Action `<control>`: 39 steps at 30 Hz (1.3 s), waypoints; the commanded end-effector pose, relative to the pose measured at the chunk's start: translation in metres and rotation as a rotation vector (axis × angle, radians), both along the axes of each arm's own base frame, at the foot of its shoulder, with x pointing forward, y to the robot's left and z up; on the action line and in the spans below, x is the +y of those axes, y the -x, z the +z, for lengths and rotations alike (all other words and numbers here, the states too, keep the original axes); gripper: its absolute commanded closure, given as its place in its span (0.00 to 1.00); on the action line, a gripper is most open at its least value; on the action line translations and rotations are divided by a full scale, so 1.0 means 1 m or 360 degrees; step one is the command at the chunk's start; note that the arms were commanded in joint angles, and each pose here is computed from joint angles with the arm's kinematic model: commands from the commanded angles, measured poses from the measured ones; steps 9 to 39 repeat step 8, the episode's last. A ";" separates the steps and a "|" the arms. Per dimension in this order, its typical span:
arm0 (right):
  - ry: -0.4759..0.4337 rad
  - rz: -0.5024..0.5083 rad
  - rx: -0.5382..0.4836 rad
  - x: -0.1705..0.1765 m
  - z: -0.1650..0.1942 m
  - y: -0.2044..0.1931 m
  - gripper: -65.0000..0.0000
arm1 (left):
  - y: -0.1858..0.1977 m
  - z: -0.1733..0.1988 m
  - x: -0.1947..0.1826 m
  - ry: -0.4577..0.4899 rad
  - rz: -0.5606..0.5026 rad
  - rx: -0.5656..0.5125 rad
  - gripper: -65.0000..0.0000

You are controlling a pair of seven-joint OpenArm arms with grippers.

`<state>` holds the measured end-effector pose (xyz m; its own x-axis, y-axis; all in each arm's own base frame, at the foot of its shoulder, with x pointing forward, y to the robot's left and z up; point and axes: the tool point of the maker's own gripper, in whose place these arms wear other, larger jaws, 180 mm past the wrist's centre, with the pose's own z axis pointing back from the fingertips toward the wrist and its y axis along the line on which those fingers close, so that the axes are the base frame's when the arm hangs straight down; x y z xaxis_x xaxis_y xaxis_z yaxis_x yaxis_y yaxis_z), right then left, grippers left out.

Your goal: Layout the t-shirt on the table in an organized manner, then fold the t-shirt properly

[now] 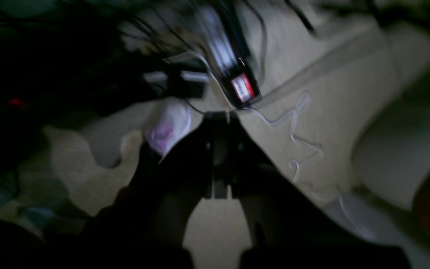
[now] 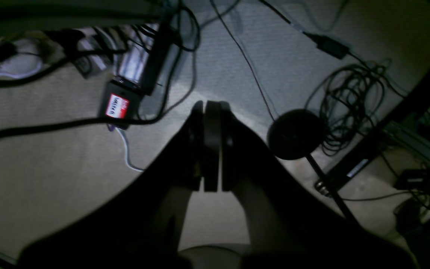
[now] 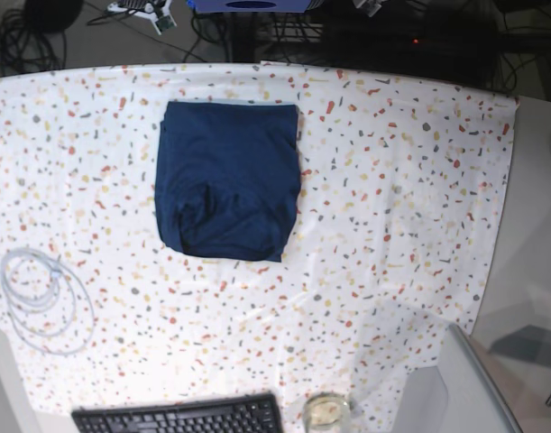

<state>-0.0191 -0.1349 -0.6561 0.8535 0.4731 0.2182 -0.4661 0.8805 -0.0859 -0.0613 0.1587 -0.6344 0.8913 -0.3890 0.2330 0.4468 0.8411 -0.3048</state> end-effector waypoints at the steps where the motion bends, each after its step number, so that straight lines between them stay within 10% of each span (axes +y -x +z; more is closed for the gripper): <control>1: 0.0013 -0.0002 -0.0036 -0.004 0.001 -0.008 1.00 | -0.011 0.001 0.000 0.0019 -0.0018 -0.0045 1.00; 39: 0.0003 -0.0001 -0.0067 0.000 0.000 -0.021 1.00 | 0.002 0.000 -0.033 0.0109 -0.0174 -0.0008 1.00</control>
